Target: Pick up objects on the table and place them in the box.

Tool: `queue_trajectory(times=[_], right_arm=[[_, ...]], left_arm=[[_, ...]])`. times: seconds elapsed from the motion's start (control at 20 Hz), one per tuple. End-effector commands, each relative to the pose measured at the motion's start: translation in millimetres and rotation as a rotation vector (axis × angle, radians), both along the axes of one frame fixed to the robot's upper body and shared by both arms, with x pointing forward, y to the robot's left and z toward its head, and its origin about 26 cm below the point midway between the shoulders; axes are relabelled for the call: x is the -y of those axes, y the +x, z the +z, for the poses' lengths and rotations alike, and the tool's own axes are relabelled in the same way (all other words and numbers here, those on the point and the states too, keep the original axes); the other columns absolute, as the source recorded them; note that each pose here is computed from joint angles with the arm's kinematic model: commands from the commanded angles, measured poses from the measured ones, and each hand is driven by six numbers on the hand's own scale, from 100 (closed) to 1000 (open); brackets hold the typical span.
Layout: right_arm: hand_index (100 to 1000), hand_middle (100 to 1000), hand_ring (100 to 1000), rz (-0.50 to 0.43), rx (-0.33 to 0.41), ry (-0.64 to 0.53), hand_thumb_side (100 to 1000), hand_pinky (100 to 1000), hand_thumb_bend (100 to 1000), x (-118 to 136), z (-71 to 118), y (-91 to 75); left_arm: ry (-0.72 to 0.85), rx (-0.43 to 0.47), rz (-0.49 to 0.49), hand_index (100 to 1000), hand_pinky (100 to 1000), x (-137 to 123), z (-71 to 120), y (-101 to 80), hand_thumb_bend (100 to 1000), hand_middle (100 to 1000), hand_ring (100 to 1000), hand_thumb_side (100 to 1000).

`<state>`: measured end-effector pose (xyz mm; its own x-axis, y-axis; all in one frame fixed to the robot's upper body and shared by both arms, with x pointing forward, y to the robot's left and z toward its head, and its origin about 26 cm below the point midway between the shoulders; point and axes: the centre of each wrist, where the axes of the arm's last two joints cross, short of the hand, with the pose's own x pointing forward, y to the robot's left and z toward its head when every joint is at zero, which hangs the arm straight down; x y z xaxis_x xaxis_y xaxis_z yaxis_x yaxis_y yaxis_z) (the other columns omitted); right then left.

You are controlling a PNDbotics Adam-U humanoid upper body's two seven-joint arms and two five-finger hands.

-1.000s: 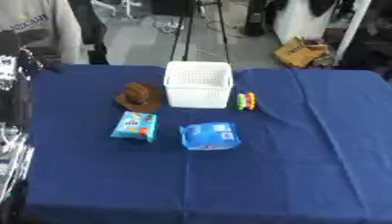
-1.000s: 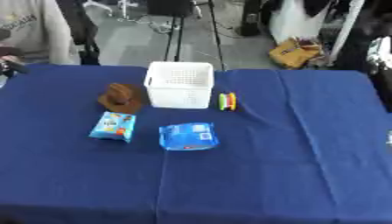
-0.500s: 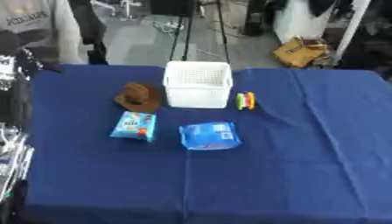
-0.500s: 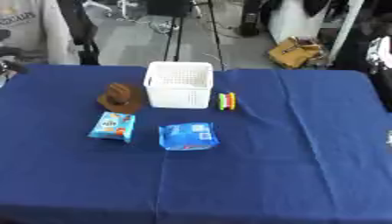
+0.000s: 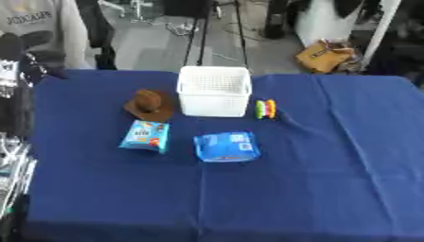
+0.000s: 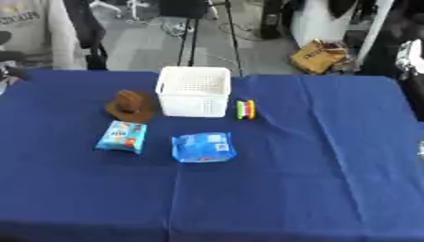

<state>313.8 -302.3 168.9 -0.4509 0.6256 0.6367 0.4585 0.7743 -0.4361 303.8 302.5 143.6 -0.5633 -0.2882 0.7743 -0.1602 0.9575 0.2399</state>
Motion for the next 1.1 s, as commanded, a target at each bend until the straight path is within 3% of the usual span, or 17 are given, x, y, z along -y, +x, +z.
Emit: queue_trajectory(times=[0.05,0.7,0.75,0.8,0.95,1.1], right_arm=[[818,704,675,0.003,0.026,-0.02,699,546,100,2,10.3,0.0],[820,704,674,0.001,0.024,-0.024,700,546,100,3,10.3,-0.2],[820,704,674,0.0,0.024,-0.025,700,546,100,3,10.2,-0.1],[820,704,674,0.0,0.023,-0.025,700,546,100,3,10.1,-0.1],[820,704,674,0.0,0.023,-0.027,700,546,100,3,10.3,-0.1],[820,704,674,0.0,0.021,-0.028,701,546,100,4,10.0,-0.1]], left_arm=[[0.036,0.011,0.003,756,512,-1,8.4,1.4,562,764,665,931],[0.255,-0.022,0.043,777,514,-12,21.1,5.4,629,765,668,870],[0.282,-0.037,0.045,798,531,-13,20.2,6.1,738,774,684,779],[0.312,-0.051,0.046,798,531,-14,20.2,7.1,738,774,684,779],[0.41,-0.094,0.055,805,555,-21,23.4,9.9,796,771,698,633],[0.518,-0.136,0.065,806,565,-28,29.4,13.3,789,765,702,607]])
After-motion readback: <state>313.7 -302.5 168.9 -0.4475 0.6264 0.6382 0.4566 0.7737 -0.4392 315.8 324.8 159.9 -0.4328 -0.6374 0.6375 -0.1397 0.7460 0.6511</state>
